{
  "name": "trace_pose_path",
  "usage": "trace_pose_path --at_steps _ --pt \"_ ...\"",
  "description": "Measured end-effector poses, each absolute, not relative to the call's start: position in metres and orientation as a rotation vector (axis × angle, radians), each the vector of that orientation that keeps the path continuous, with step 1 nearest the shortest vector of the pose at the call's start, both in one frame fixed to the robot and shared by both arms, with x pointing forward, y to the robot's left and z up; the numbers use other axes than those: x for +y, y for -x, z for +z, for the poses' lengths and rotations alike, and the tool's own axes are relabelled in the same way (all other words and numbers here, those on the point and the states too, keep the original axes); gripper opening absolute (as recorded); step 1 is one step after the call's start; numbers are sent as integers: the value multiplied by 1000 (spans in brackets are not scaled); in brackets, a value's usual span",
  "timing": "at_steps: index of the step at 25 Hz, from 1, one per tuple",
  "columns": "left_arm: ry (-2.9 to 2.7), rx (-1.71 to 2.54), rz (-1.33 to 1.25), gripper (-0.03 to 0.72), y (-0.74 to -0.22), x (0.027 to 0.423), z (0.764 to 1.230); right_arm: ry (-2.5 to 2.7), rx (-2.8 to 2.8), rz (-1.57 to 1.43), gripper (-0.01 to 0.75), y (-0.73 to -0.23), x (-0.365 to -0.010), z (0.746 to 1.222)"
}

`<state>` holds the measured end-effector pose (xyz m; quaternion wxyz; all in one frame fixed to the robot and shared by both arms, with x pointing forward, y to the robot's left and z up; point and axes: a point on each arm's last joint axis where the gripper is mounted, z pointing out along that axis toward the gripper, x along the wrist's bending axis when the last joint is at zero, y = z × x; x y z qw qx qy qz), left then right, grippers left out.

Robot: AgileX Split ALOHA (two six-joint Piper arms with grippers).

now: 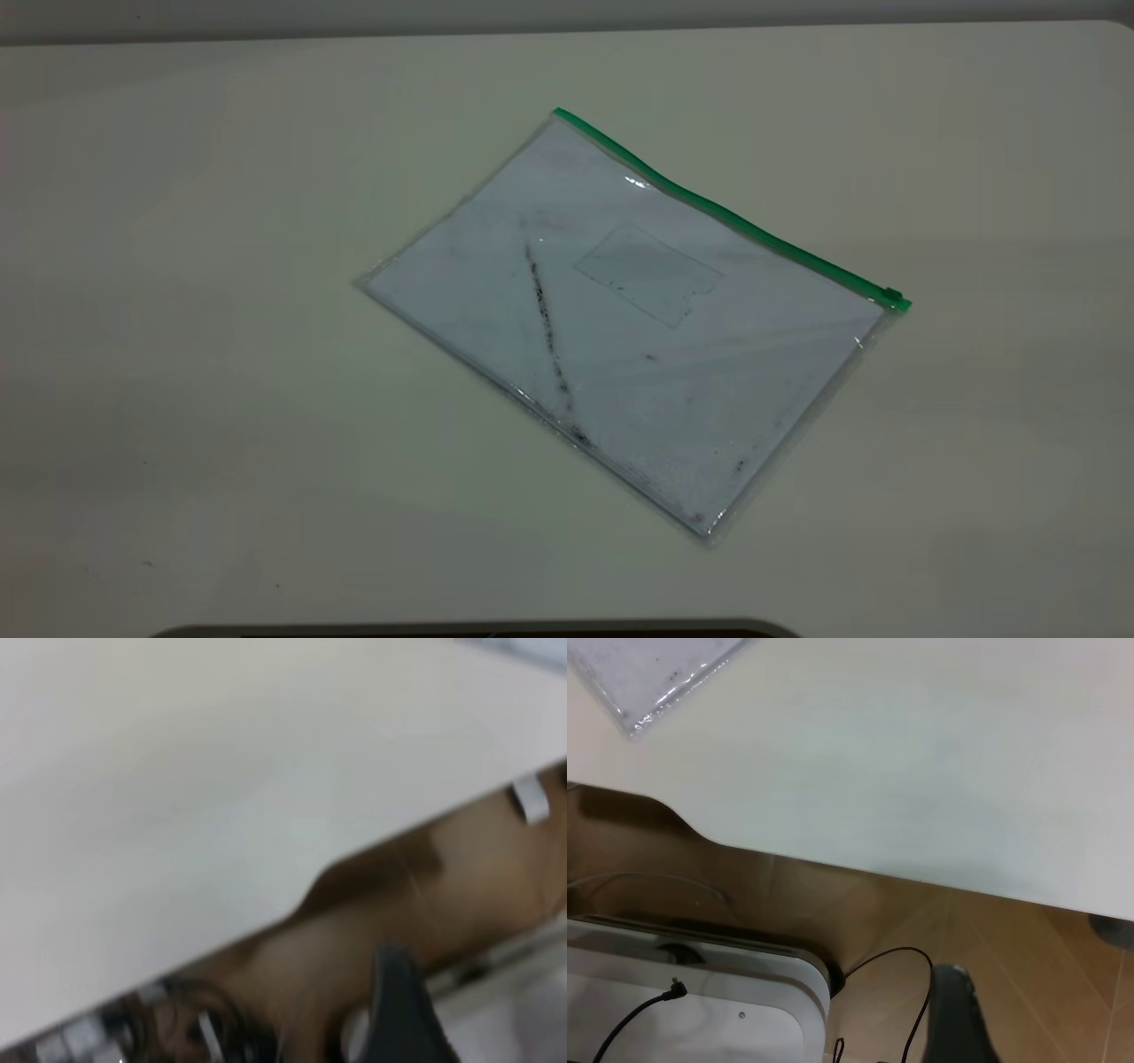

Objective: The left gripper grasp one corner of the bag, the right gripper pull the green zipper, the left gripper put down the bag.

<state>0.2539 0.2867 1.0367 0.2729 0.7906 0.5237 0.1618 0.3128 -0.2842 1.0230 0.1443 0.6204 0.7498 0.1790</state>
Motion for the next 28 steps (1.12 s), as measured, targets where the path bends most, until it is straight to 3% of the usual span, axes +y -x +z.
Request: trace_pose_path --at_steps 9,19,28 --pt "-1940 1310 627 509 -218 295 1036 -1819 1945 629 471 -295 -294 1033" --pt "-1843 1470 710 509 -218 292 1035 -1598 1625 911 404 -234 -297 1043" --pt "-1816 1513 730 509 -218 291 1035 -1586 1614 928 333 -231 -297 1042"
